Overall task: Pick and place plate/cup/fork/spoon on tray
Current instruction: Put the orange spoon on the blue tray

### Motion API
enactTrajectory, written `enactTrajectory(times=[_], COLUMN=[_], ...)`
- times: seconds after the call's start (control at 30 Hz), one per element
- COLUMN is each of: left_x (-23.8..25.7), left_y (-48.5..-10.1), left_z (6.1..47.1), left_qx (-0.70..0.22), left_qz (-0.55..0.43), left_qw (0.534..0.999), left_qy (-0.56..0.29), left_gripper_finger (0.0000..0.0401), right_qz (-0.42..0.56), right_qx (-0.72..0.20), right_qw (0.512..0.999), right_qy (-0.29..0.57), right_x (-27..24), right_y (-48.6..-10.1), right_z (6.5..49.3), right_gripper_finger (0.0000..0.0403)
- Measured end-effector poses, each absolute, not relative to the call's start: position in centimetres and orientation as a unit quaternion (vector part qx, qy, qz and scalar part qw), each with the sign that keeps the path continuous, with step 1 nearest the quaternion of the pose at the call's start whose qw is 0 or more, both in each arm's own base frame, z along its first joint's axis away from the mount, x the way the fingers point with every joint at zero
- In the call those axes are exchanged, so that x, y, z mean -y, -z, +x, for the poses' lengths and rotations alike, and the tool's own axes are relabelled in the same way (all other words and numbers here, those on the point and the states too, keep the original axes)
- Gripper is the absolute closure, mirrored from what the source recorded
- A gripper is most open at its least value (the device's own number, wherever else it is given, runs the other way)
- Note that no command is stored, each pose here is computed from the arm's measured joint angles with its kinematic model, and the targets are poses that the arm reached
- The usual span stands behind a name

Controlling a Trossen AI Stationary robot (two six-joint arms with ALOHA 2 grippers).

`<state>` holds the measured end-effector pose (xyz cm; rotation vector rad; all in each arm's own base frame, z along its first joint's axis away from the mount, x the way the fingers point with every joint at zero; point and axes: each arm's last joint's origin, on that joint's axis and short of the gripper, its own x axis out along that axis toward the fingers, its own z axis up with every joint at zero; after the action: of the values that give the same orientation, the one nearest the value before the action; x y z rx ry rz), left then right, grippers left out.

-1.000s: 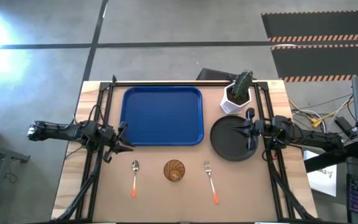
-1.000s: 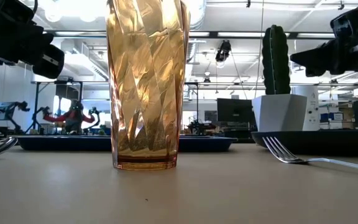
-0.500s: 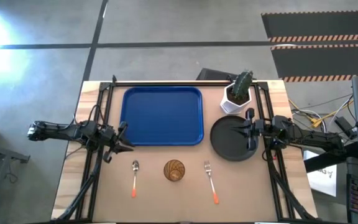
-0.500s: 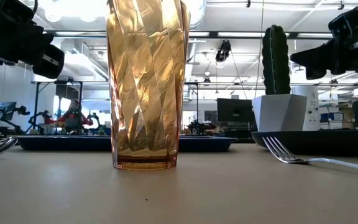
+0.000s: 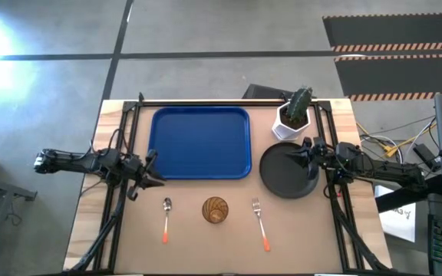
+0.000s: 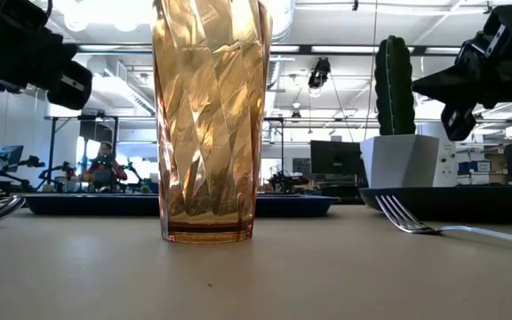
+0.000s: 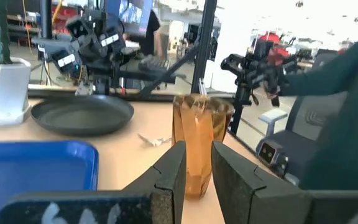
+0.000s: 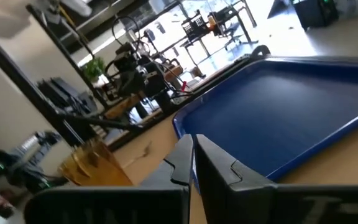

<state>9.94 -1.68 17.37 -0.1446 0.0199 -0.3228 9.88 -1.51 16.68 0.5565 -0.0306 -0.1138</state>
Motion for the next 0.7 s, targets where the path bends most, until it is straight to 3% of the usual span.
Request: enactTrajectory(times=[0.13,0.4,0.7], left_x=[1.6,0.8,0.6], left_y=[-18.2,-20.8,-23.6], left_z=[9.9,9.5,7.9], left_qx=[0.033,0.181,0.341], left_qz=[-0.071,-0.09,-0.101], left_qw=[0.985,0.979,0.934], left_qy=[0.153,0.027,0.034], left_gripper_finger=[0.0343,0.0343,0.0343], right_qz=[0.311,0.398,0.386], right_qx=[0.021,0.073,0.086], right_qw=[0.949,0.906,0.91], right_qy=[0.056,0.125,0.125], right_x=[1.5,2.0,2.0], right_y=[-16.7,-17.0,-17.3], right_z=[9.9,9.8,9.8], right_gripper_finger=[0.0394,0.0394,0.0394])
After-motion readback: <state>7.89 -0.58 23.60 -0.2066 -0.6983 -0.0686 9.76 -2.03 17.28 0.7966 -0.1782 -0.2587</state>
